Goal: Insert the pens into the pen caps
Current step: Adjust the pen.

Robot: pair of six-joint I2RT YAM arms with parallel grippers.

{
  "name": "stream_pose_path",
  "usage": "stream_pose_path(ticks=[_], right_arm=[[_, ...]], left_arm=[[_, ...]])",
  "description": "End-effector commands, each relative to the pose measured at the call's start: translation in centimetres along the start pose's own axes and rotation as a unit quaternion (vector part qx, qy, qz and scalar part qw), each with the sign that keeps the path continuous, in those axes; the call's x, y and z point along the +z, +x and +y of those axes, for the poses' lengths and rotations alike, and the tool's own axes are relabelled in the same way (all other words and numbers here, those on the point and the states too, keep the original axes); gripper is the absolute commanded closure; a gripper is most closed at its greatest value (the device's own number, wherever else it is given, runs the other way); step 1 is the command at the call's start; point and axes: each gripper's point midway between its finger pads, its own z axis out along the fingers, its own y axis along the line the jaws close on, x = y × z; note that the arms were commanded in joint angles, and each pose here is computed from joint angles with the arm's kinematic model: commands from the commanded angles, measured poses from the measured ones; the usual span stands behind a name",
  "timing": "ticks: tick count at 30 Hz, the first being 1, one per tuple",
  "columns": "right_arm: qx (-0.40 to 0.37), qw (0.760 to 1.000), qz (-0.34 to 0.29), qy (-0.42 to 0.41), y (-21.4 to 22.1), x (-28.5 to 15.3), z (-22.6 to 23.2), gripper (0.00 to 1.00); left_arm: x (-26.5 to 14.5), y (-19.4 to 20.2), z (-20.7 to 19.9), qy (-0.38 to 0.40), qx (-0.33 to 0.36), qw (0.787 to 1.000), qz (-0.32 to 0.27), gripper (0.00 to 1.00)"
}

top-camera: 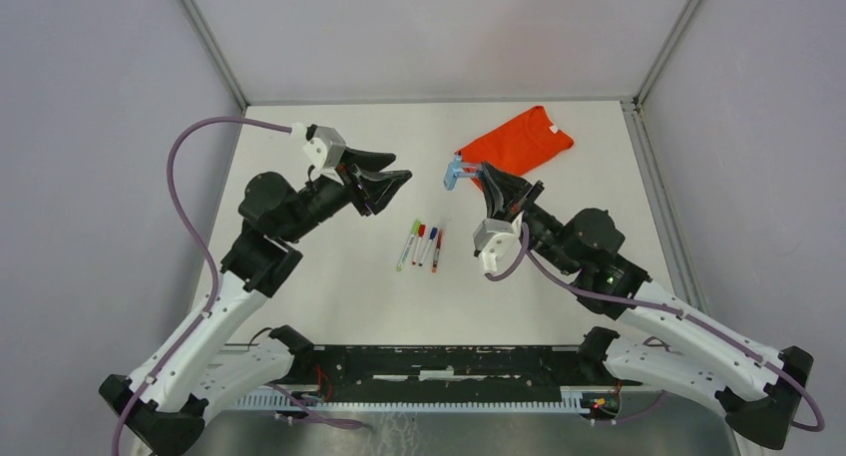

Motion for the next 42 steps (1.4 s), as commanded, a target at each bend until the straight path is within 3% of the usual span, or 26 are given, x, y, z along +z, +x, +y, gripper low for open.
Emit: stream_pose_path(ticks=[1,6,13,16,21,30,38,42], right_arm=[[0.035,0.999,0.026,0.023,0.4,-0.1,-1.7,0.96],[-0.028,0.999,0.023,0.006,0.5,-0.1,-1.3,0.96],[-0.168,0.984,-0.060,-0.022,-2.1,-0.7,-0.2,0.97],[-0.232,0.970,-0.064,-0.021,-2.4,-0.9,-0.6,0.98],[-0.313,0.944,-0.095,-0.039,-3.9,-0.9,-0.9,0.99],[-0.273,0.939,-0.203,-0.036,-8.2,-1.1,-1.0,1.00],[-0.261,0.939,-0.217,-0.052,-8.4,-0.8,-0.1,1.00],[-0.255,0.943,-0.212,-0.036,-8.2,-0.4,-0.4,1.00]], left_arm=[[0.6,0.3,-0.5,0.019,-0.016,1.000,-0.005,0.45],[0.8,1.7,-3.2,0.106,-0.015,0.994,0.023,0.45],[-0.9,3.2,-8.6,0.291,-0.023,0.954,0.064,0.45],[-1.4,3.3,-9.4,0.320,-0.025,0.945,0.070,0.45],[-1.7,3.1,-9.4,0.317,-0.015,0.946,0.062,0.45],[-1.3,2.3,-9.3,0.314,-0.006,0.948,0.053,0.44],[-1.7,1.8,-10.1,0.335,-0.009,0.941,0.048,0.43],[-2.4,2.3,-11.4,0.384,-0.018,0.921,0.062,0.44]])
